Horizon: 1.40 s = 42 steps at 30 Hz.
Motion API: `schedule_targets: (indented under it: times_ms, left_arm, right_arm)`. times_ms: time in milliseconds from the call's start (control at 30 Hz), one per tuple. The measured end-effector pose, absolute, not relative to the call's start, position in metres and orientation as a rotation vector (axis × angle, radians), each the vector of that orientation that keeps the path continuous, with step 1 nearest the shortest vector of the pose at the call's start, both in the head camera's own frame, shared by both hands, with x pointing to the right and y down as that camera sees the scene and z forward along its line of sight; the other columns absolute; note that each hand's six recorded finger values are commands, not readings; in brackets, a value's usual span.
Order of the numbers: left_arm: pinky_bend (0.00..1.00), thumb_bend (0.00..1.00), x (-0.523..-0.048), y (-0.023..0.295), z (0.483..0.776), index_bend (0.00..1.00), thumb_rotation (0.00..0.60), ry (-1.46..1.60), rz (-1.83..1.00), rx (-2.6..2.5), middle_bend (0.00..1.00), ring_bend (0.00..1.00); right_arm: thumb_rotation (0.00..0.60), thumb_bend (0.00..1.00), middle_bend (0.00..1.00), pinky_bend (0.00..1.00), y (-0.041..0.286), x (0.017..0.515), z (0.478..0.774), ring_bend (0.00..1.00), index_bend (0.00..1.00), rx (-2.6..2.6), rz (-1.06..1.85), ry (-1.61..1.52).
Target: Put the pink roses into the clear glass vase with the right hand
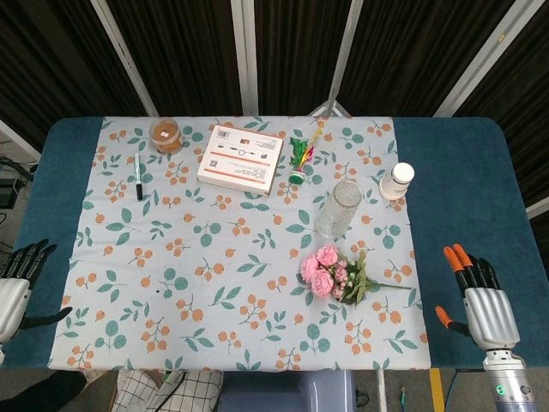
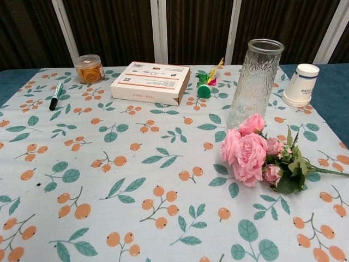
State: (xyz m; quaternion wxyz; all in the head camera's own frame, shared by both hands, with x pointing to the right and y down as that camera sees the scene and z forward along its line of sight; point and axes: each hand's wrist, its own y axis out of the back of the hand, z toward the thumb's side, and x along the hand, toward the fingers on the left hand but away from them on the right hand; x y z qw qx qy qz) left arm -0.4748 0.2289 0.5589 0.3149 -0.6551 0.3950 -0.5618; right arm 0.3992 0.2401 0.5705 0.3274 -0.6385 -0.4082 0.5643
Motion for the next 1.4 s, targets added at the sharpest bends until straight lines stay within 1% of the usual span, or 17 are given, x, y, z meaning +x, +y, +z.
schedule_targets:
  times_ms: [433, 733, 933, 1167, 1400]
  left_arm:
    - [0.00, 0.00, -0.473, 0.229, 0.558, 0.00, 0.600, 1.043, -1.472, -1.720, 0.00, 0.00]
    - [0.00, 0.00, -0.473, 0.229, 0.558, 0.00, 0.600, 1.051, -1.469, -1.731, 0.00, 0.00]
    - [0.00, 0.00, -0.472, 0.228, 0.557, 0.00, 0.600, 1.051, -1.462, -1.740, 0.00, 0.00]
    - [0.00, 0.00, -0.473, 0.229, 0.558, 0.00, 0.600, 1.051, -1.466, -1.745, 0.00, 0.00]
    - [0.00, 0.00, -0.474, 0.229, 0.558, 0.00, 0.600, 1.055, -1.474, -1.749, 0.00, 0.00]
  right_arm:
    - [0.600, 0.29, 0.00, 0.00, 0.236, 0.396, 0.568, 0.00, 0.00, -1.688, 1.461, -1.088]
    - [0.600, 0.28, 0.00, 0.00, 0.236, 0.368, 0.572, 0.00, 0.00, -1.805, 1.414, -1.090]
    - [0.600, 0.28, 0.00, 0.00, 0.232, 0.337, 0.590, 0.00, 0.00, -1.931, 1.411, -1.018]
    - [0.600, 0.28, 0.00, 0.00, 0.220, 0.288, 0.625, 0.00, 0.00, -2.054, 1.386, -0.948]
    - [0.600, 0.28, 0.00, 0.00, 0.214, 0.263, 0.652, 0.00, 0.00, -2.116, 1.428, -0.943]
